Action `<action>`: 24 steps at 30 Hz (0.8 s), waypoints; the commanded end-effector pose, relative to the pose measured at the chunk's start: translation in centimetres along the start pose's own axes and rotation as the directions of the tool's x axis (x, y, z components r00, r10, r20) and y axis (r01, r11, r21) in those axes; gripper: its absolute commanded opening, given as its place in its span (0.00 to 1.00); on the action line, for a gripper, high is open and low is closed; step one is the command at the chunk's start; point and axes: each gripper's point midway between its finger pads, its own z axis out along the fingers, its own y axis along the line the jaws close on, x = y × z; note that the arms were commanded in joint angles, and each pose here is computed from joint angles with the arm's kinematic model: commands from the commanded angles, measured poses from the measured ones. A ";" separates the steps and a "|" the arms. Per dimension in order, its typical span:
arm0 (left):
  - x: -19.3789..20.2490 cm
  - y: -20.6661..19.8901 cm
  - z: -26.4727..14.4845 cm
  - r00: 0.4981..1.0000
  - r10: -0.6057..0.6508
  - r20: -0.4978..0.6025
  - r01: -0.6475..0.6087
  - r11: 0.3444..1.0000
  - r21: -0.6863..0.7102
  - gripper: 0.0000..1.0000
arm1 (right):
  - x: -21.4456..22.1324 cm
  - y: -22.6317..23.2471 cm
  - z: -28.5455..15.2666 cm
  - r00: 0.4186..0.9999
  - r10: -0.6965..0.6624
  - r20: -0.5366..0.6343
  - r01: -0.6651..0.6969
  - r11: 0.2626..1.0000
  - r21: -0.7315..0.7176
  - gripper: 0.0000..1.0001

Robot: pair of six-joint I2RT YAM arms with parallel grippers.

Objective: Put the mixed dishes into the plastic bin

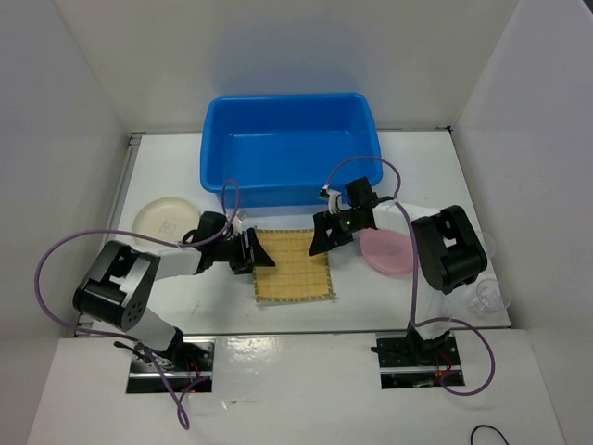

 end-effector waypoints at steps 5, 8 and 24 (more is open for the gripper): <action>0.2 -4.5 -2.2 0.996 0.073 0.059 -0.080 0.988 0.130 0.40 | 2.3 2.9 -0.6 0.998 -0.041 -0.054 0.034 0.991 -0.131 0.86; 0.3 -5.8 -3.3 0.994 0.076 0.079 -0.088 0.983 0.161 0.18 | 2.2 3.6 -0.9 0.997 -0.054 -0.049 0.045 0.986 -0.159 0.85; -1.2 -20.1 -16.4 0.946 0.160 0.283 -0.267 0.879 0.395 0.00 | -0.8 5.0 -10.8 0.976 -0.198 0.092 0.196 0.980 0.031 0.82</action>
